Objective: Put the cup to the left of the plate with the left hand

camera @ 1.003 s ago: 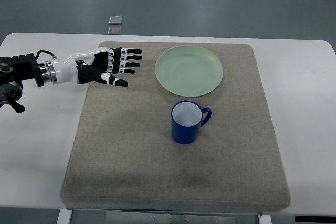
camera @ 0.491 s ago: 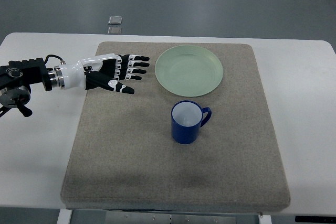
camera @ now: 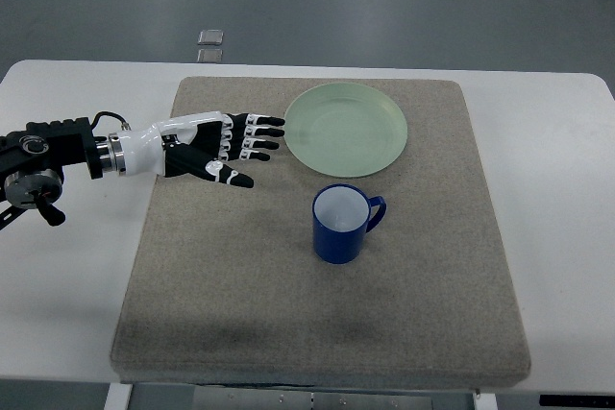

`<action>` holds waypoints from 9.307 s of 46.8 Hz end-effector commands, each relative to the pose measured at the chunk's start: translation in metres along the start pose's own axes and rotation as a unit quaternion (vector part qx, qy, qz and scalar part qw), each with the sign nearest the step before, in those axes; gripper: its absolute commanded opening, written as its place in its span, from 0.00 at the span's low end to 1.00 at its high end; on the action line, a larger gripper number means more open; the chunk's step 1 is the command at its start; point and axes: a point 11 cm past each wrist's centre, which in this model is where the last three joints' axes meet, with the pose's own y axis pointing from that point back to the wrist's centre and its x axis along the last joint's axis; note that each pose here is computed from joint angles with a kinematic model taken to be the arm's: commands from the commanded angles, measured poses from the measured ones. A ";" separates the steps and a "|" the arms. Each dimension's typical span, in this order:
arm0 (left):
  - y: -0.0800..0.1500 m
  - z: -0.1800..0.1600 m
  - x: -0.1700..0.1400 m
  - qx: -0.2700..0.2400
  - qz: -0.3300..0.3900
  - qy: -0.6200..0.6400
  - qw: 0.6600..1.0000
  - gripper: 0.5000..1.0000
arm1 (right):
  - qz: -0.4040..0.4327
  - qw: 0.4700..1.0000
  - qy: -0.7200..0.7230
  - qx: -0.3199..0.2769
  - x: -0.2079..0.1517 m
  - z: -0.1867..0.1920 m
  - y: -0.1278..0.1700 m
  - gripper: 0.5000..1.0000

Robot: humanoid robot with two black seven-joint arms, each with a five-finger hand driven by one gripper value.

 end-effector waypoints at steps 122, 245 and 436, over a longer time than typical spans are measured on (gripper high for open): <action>-0.075 -0.036 -0.066 0.005 -0.087 -0.001 0.996 0.99 | 0.000 1.000 0.000 0.000 0.000 0.000 0.000 0.86; -0.078 -0.006 -0.031 -0.064 0.016 -0.013 0.998 0.58 | 0.000 1.000 0.000 -0.001 0.000 0.001 0.000 0.86; 0.030 0.041 0.139 -0.238 0.368 0.204 0.875 1.00 | 0.000 1.000 0.000 0.000 0.000 0.000 0.000 0.86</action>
